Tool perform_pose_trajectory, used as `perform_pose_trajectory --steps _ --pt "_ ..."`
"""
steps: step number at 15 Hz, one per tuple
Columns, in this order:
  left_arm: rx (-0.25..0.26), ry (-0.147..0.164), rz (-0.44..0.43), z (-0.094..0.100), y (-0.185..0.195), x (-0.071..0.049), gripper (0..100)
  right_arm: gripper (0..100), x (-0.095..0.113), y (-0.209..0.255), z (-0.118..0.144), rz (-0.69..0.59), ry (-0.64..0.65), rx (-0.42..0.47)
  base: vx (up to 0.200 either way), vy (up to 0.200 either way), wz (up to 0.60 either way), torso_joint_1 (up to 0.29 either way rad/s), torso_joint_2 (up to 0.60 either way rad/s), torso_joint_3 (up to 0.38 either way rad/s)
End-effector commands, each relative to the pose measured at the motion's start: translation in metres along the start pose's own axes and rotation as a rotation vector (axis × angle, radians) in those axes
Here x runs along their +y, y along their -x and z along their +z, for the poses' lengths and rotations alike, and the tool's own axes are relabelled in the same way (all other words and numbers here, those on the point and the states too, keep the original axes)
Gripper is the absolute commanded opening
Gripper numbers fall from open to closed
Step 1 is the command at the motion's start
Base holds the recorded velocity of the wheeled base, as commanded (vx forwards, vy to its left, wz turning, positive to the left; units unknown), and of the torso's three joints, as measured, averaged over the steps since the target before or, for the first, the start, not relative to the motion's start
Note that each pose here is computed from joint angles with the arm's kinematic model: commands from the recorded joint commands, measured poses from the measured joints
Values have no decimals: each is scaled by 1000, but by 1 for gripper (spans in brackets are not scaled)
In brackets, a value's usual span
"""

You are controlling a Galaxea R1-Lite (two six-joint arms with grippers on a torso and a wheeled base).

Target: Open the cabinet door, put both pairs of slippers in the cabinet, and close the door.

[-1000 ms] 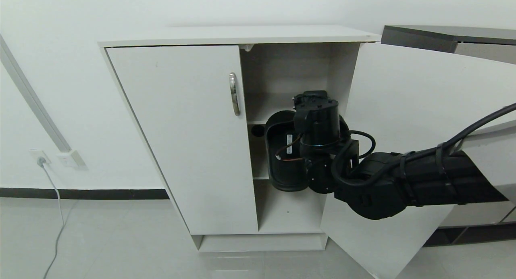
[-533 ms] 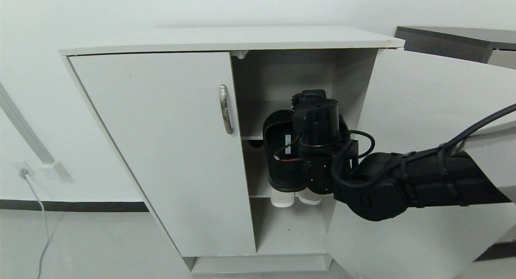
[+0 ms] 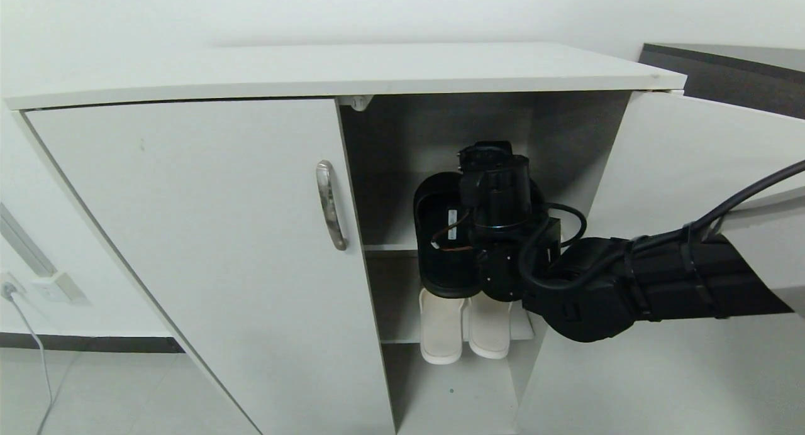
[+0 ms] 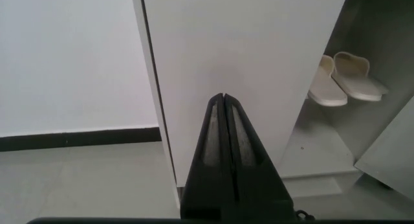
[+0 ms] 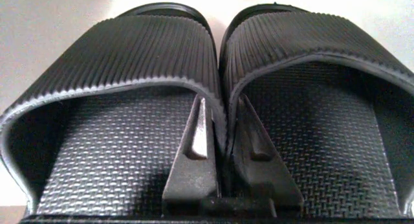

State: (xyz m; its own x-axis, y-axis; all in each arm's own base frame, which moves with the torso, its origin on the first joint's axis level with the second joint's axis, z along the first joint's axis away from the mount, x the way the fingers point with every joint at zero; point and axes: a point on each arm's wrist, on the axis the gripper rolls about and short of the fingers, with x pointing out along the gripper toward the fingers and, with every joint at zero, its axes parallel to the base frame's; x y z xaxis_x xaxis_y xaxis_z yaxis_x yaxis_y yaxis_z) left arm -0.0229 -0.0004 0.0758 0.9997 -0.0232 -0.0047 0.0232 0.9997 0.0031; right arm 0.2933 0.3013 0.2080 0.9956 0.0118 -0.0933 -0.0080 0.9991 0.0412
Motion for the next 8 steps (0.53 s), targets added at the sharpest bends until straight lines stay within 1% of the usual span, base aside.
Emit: perform_pose_trajectory --steps 1,8 --pt "0 0 -1 0 0 0 0 0 0 -3 -4 -5 5 6 0 0 0 0 0 0" --pt "0 2 0 0 0 0 0 0 0 -17 -5 2 7 3 0 0 0 0 0 0"
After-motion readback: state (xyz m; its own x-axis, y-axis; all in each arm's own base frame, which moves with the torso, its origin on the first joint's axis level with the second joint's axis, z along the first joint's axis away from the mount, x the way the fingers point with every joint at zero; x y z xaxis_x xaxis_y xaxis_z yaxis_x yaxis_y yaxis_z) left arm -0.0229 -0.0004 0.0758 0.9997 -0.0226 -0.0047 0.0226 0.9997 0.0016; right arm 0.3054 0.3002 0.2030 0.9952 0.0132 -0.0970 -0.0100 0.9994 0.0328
